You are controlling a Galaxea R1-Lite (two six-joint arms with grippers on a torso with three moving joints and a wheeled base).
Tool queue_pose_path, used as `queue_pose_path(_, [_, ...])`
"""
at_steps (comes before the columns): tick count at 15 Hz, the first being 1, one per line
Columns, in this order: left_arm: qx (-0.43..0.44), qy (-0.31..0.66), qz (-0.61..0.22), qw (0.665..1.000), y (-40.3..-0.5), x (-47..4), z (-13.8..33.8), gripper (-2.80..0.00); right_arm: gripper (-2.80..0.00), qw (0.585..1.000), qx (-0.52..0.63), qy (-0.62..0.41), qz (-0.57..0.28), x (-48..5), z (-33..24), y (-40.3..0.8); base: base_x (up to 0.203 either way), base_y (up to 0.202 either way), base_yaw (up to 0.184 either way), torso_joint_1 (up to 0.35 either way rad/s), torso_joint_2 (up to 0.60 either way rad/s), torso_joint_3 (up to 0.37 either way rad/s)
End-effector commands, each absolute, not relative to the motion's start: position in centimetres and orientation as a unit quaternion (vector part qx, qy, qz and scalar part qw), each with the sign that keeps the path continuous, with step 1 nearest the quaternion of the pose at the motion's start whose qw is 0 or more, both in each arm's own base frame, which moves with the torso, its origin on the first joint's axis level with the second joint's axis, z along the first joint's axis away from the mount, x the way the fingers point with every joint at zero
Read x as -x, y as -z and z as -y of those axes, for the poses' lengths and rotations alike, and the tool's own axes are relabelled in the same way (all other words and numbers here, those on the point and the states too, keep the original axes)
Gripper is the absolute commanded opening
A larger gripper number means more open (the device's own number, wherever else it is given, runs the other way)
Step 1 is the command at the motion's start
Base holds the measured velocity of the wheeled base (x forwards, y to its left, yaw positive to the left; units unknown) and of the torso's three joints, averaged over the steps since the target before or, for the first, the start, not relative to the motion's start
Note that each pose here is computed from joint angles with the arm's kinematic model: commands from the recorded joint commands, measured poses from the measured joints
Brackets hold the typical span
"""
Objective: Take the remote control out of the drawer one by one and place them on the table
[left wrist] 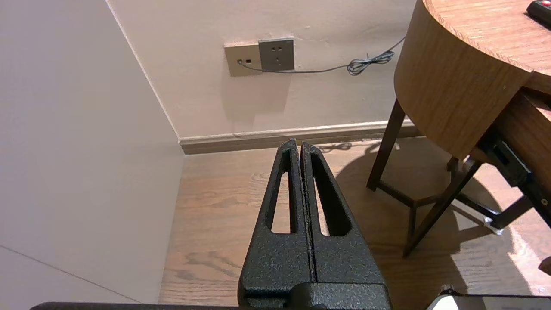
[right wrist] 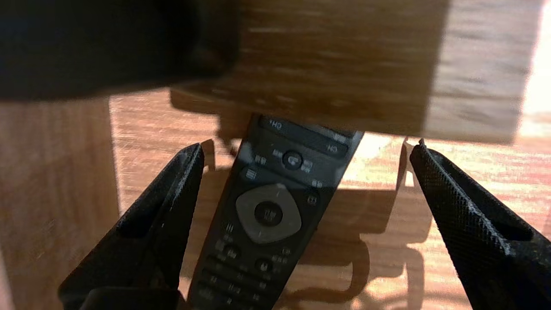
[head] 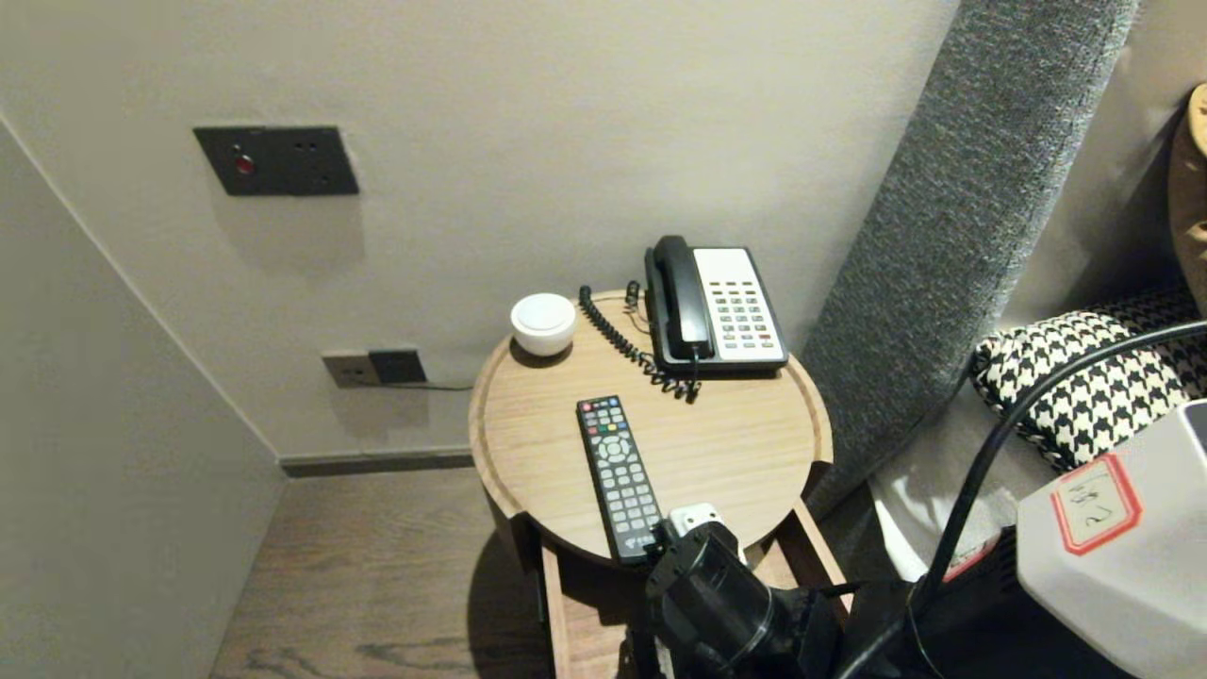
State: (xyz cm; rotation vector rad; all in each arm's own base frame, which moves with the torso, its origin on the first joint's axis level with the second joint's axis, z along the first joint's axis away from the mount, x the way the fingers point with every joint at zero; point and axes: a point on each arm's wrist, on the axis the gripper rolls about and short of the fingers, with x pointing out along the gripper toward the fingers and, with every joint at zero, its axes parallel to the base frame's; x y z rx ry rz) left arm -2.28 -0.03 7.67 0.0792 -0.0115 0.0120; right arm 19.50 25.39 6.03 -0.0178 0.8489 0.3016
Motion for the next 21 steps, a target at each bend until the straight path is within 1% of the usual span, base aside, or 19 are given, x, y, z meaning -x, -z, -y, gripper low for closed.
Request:
queue_pose_path(1, [-0.040, -0.006, 0.007, 0.999, -7.7, 2.3, 0.0, -2.80, 0.00, 0.900, 0.018, -0.138, -0.414, -19.6, -25.7, -5.2, 0.000, 0.000, 0.000, 0.000, 0.00, 0.000])
queue_pose_path(5, [-0.040, -0.006, 0.007, 0.999, -7.7, 2.3, 0.0, -2.80, 0.00, 0.901, 0.039, -0.125, -0.413, -19.4, -25.2, -4.7, 0.000, 0.000, 0.000, 0.000, 0.00, 0.000])
queue_pose_path(13, [-0.040, -0.006, 0.007, 0.999, -7.7, 2.3, 0.0, -2.80, 0.00, 0.903, 0.040, -0.110, -0.414, -18.5, -22.9, -5.4, 0.000, 0.000, 0.000, 0.000, 0.00, 0.000])
queue_pose_path(21, [-0.040, -0.006, 0.008, 0.999, -7.7, 2.3, 0.0, -2.80, 0.00, 0.914, 0.025, -0.114, -0.388, -18.9, -21.9, -7.6, 0.000, 0.000, 0.000, 0.000, 0.00, 0.000])
